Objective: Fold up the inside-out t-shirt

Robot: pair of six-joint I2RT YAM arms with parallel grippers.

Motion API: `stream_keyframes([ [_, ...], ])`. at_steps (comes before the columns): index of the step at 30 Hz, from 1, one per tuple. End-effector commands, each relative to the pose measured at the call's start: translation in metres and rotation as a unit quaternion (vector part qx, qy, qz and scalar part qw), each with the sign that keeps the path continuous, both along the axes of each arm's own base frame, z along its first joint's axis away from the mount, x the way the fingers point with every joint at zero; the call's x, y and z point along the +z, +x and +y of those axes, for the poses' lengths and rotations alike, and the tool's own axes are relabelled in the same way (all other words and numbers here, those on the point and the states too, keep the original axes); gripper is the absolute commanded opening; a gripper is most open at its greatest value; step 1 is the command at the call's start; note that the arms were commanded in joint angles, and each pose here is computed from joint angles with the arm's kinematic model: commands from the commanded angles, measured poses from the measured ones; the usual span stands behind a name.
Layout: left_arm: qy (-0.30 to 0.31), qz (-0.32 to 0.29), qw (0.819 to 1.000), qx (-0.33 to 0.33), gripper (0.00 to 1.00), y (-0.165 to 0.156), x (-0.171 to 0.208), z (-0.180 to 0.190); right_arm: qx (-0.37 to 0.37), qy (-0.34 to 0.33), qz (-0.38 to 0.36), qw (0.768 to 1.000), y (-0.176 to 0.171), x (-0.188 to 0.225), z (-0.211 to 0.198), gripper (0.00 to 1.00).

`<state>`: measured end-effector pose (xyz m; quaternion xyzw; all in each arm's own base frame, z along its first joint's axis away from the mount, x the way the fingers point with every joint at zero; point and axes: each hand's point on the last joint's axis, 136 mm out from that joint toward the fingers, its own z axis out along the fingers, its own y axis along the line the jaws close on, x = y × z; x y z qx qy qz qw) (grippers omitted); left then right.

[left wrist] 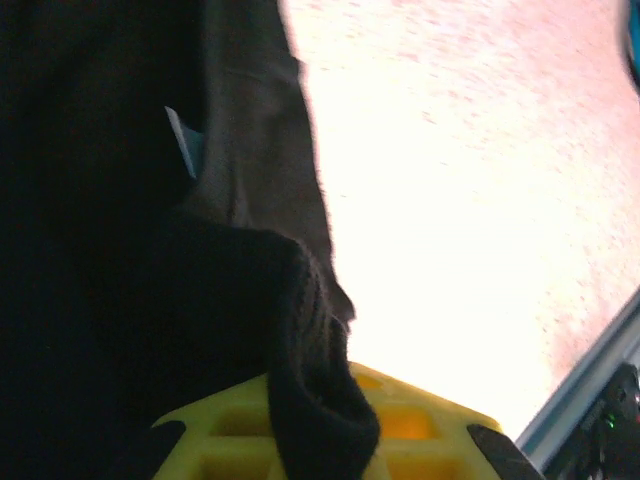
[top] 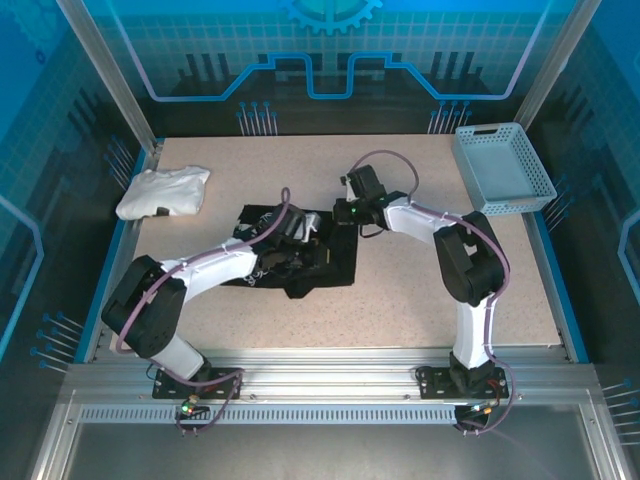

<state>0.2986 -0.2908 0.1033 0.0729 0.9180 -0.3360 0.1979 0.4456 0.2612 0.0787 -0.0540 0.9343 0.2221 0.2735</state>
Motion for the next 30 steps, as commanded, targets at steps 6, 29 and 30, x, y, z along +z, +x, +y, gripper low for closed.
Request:
stream_keyframes([
  [6,0.005,-0.067,0.995,-0.08,0.37,-0.004,-0.016,-0.066,-0.01,0.042,0.048,0.998,0.018,-0.003,-0.036,0.16],
  [29,0.024,0.029,0.981,0.192,0.76,0.063,-0.005,0.132,0.008,0.044,0.099,0.994,-0.101,0.011,-0.086,0.54],
  [30,0.026,0.039,0.98,0.194,0.76,0.065,-0.013,0.138,0.017,0.04,0.103,0.994,-0.11,0.009,-0.079,0.53],
])
